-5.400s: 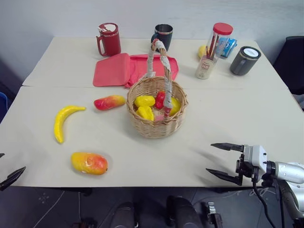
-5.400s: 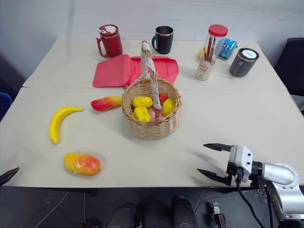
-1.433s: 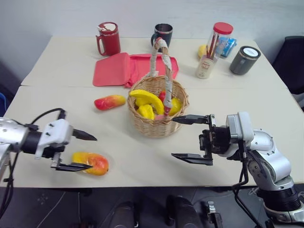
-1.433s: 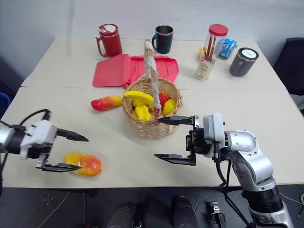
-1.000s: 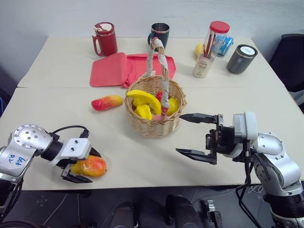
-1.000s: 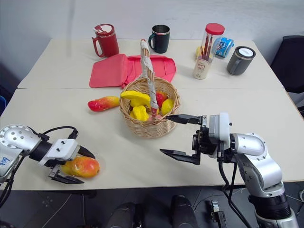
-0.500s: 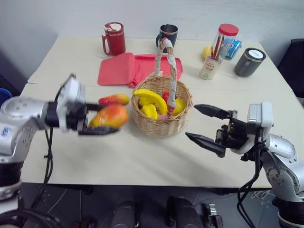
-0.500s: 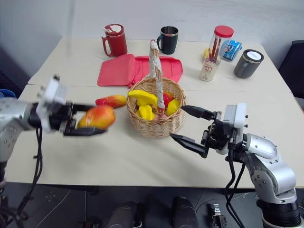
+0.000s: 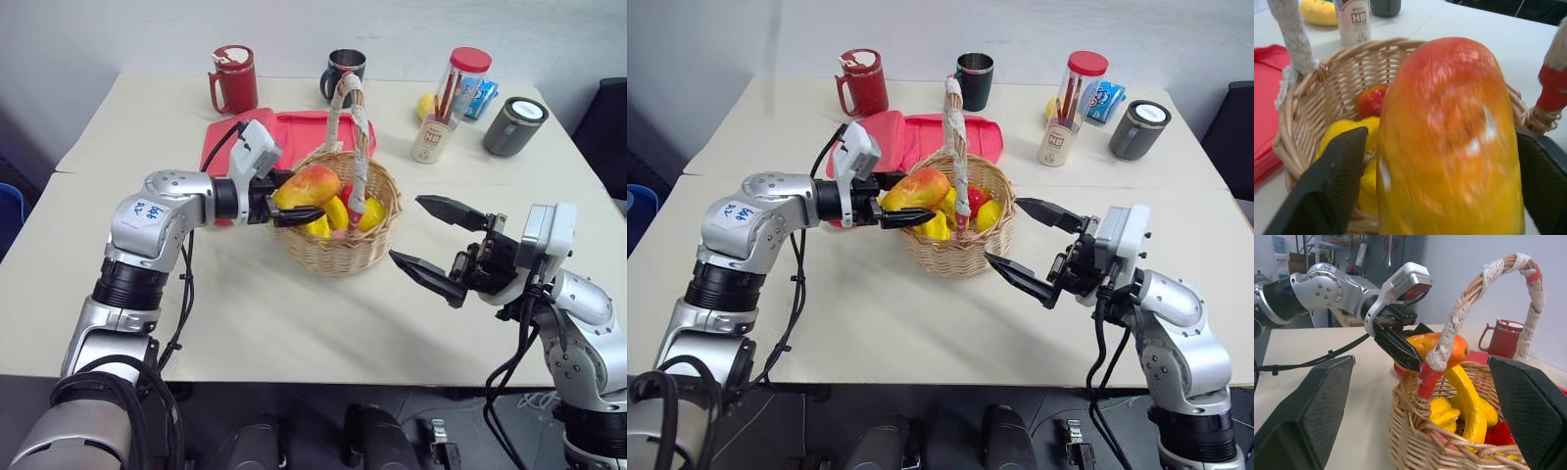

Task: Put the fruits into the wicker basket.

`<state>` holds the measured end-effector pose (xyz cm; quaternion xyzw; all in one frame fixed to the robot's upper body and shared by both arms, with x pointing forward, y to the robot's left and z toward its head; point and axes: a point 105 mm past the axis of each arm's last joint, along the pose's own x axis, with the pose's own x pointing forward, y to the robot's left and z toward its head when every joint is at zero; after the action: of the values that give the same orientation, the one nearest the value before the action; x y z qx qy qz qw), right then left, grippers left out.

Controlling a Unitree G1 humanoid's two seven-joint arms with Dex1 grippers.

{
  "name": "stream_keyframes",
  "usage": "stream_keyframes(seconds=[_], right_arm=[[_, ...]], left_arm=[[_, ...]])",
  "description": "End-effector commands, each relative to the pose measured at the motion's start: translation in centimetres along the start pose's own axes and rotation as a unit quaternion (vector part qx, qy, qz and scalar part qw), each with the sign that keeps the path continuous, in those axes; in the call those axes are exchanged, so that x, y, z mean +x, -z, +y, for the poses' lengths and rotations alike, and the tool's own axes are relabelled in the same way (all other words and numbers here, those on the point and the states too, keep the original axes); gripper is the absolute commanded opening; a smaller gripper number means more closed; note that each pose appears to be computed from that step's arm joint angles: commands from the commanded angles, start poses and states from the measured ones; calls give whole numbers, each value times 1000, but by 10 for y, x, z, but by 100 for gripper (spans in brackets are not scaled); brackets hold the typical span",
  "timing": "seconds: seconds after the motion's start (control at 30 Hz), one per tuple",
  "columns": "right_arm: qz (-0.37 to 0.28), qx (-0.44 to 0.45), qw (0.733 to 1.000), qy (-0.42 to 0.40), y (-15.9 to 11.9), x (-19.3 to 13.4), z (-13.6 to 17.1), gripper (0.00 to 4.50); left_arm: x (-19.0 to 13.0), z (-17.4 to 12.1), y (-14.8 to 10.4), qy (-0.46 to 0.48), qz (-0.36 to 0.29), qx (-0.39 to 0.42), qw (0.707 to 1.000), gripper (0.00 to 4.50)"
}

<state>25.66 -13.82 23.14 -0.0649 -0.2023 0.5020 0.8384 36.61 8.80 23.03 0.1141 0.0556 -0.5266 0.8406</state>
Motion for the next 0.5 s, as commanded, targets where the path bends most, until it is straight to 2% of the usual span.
stream_keyframes(seconds=[0.03, 0.2, 0.27, 0.33, 0.4, 0.5], right_arm=[[-12, -17, 1000, 0, -4, -4, 2, 450], [-16, -19, 1000, -19, -1, -4, 7, 450], [-17, -21, 999, -24, -1, -4, 7, 450], [-43, -23, 998, -44, -7, 1, 10, 450], [-83, -17, 995, -55, -17, 14, 12, 450], [-87, -14, 992, -85, -17, 25, 24, 450]], left_arm=[[-26, 11, -25, -33, -80, 33, 996, 449], [-85, 21, -25, -88, -137, 54, 985, 449], [-97, 22, -23, -105, -141, 56, 983, 449], [-144, 31, 4, -173, -130, 55, 975, 449], [-211, 30, 51, -253, -110, 0, 961, 449], [-273, 21, 98, -360, -71, -48, 929, 449]])
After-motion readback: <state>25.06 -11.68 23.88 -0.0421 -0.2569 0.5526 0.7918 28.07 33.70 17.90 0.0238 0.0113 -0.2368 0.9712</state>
